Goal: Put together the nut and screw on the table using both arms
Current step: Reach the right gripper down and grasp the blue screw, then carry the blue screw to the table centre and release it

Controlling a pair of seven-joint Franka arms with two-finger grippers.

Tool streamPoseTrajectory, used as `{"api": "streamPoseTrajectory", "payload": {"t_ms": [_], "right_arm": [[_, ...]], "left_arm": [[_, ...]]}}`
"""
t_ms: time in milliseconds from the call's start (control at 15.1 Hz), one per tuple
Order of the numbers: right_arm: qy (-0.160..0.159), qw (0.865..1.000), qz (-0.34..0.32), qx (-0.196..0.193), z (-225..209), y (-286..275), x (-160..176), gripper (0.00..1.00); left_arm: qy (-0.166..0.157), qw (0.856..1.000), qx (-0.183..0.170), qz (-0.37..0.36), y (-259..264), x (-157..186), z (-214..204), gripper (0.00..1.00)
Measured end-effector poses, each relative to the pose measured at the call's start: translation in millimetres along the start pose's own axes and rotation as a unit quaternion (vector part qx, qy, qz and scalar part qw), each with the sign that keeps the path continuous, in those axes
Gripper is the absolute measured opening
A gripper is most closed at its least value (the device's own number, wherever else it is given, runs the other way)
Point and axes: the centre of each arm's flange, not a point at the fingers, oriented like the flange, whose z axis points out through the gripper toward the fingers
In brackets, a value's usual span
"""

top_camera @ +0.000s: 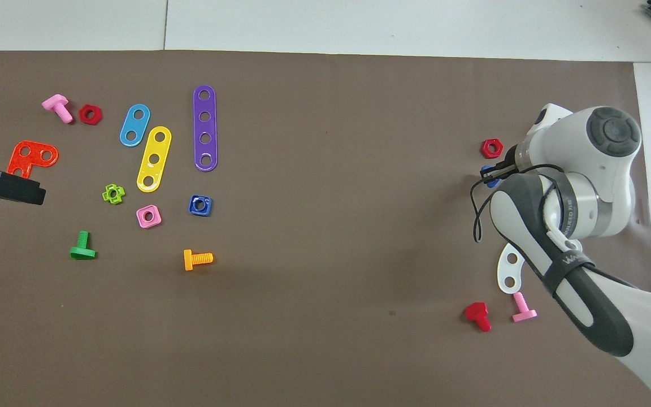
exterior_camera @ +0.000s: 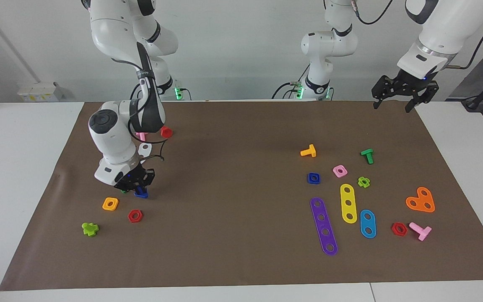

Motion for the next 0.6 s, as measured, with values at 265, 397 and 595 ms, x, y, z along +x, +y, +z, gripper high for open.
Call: {"api": "streamPoseTrajectory", "payload": {"t_ms": [265,397,595], "right_arm": [[0.024,0.998,0.056,0.01,-65.2,-76.9,34.4,0.2],[0.029,0.996,0.084,0.017,-73.6,-131.7,40.5,0.2],[0.039,0.992,0.112,0.03,-71.6,-212.5,40.6,0.2]], "left_arm": [[0.0,1.0,0.0,0.0,0.0,0.0,0.0,1.0],[0.0,1.0,0.0,0.0,0.0,0.0,0.0,1.0],[0.0,1.0,0.0,0.0,0.0,0.0,0.0,1.0]]}}
